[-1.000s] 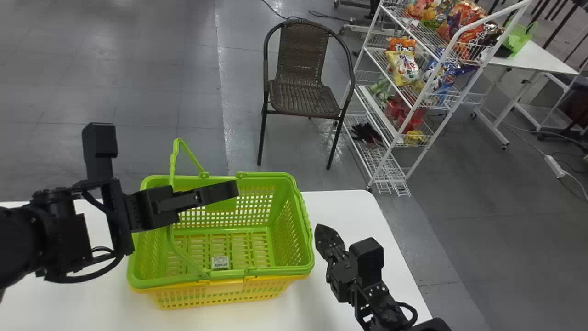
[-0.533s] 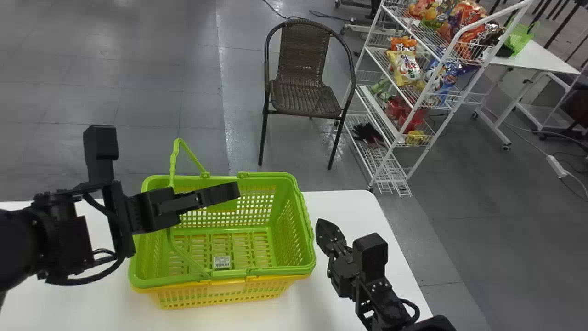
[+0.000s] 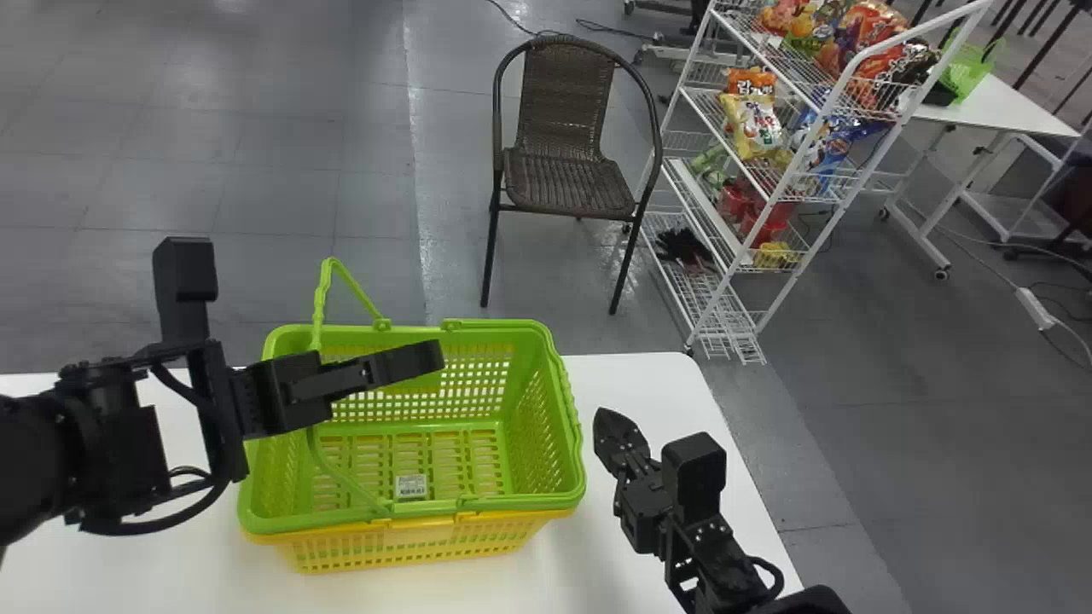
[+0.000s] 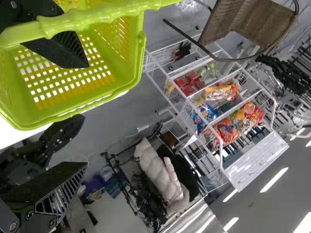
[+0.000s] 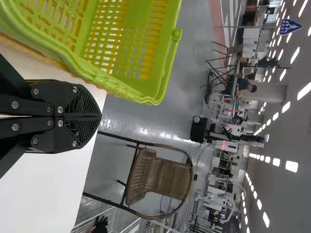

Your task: Grasp handle with right gripper to insert into left gripper then lift and swing left to center

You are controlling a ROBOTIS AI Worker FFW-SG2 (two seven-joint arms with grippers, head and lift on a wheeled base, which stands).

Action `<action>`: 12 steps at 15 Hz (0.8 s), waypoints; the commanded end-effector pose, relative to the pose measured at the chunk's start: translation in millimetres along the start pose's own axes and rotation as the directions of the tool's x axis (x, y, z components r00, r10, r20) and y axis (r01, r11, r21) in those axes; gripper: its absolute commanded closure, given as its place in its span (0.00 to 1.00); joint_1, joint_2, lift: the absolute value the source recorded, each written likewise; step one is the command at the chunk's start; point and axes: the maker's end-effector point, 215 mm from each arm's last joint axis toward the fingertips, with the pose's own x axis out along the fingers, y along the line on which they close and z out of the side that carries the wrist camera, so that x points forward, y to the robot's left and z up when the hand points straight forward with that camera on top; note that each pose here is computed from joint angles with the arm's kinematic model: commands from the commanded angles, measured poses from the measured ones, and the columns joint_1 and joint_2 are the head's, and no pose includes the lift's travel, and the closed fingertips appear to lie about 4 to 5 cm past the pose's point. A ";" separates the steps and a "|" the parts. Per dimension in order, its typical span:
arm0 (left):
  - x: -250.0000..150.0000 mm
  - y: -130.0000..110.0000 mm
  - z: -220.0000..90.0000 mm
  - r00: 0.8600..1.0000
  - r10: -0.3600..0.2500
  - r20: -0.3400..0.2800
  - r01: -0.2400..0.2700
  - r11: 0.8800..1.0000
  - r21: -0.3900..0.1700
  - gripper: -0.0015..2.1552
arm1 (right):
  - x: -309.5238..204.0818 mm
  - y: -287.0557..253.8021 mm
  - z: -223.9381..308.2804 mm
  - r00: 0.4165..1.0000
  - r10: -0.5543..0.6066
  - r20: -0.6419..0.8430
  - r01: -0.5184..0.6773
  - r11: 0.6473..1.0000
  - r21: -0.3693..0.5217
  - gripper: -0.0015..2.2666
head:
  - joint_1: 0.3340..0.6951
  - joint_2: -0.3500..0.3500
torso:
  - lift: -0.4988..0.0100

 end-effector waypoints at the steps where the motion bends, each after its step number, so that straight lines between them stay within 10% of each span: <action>1: 0.2 0.0 -0.5 1.000 -0.001 -0.001 0.001 1.000 -0.001 0.04 | 1.6 3.4 -4.0 1.000 0.006 -0.009 -0.006 1.000 0.000 0.96 | 1.00 0.09 | 0.98; 12: -0.4 -1.3 -2.9 1.000 -0.009 -0.001 0.009 1.000 -0.008 0.04 | 10.3 15.9 -5.3 0.999 0.028 -0.019 -0.028 1.000 0.000 0.96 | 1.00 0.11 | 0.98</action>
